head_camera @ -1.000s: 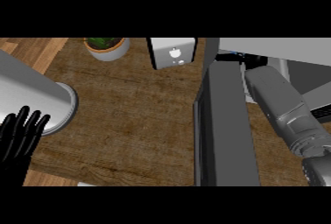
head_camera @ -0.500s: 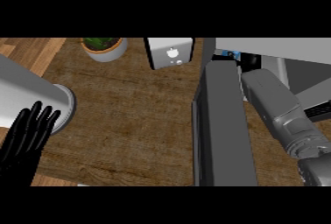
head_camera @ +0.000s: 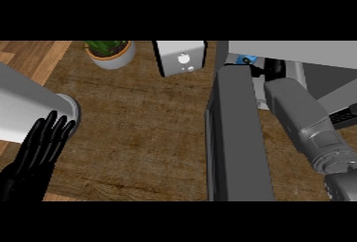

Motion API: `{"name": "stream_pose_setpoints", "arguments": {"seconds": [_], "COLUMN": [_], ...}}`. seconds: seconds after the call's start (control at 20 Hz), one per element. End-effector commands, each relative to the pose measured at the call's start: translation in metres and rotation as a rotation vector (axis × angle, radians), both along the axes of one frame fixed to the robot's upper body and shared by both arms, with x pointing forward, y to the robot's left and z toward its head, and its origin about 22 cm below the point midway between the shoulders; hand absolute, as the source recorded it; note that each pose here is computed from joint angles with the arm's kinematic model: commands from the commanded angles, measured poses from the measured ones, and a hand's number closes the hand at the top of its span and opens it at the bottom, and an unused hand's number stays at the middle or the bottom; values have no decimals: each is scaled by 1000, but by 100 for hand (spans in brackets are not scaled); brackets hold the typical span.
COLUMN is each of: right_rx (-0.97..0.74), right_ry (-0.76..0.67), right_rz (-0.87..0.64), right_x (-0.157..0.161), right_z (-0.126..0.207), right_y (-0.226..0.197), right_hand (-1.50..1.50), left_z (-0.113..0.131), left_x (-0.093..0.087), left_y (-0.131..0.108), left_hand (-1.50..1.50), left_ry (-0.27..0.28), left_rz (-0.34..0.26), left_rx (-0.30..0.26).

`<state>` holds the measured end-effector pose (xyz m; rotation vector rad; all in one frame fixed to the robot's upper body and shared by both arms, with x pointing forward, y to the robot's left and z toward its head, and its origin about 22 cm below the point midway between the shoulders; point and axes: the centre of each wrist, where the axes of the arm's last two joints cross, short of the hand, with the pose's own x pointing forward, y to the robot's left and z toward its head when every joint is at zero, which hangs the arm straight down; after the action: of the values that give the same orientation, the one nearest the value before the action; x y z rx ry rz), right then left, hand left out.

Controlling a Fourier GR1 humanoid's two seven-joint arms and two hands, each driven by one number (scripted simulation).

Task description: Pick up the milk, place it into the microwave and close the microwave

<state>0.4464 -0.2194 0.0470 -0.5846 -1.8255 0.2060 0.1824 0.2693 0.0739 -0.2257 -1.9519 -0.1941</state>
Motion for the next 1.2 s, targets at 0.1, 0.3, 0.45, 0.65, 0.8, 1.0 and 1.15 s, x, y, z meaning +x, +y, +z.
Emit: {"name": "stream_pose_setpoints", "arguments": {"seconds": [0.1,0.3,0.45,0.65,0.8,1.0,1.15], "right_rx": [11,48,78,107,145,188,244], "right_ry": [10,42,21,12,16,12,28], "right_rz": [17,79,96,99,100,173,230], "right_x": [-5,-9,-13,-17,-22,-39,-38], "right_z": [-9,-15,-24,-32,-37,-68,-66], "right_y": [-9,-22,-15,-13,-29,-20,-21], "right_hand": [-150,-150,-150,-150,-150,-150,-150], "left_z": [-4,2,-3,-3,-4,-13,-19], "left_x": [2,0,-1,1,-4,7,15], "left_y": [-11,-14,-18,-32,-33,-31,-38], "left_hand": [-150,-150,-150,-150,-150,-150,-150], "left_ry": [19,1,-1,10,14,51,64], "left_rz": [-30,-35,-24,-27,-34,-55,-92], "left_rx": [4,3,-4,-9,15,7,-3]}}
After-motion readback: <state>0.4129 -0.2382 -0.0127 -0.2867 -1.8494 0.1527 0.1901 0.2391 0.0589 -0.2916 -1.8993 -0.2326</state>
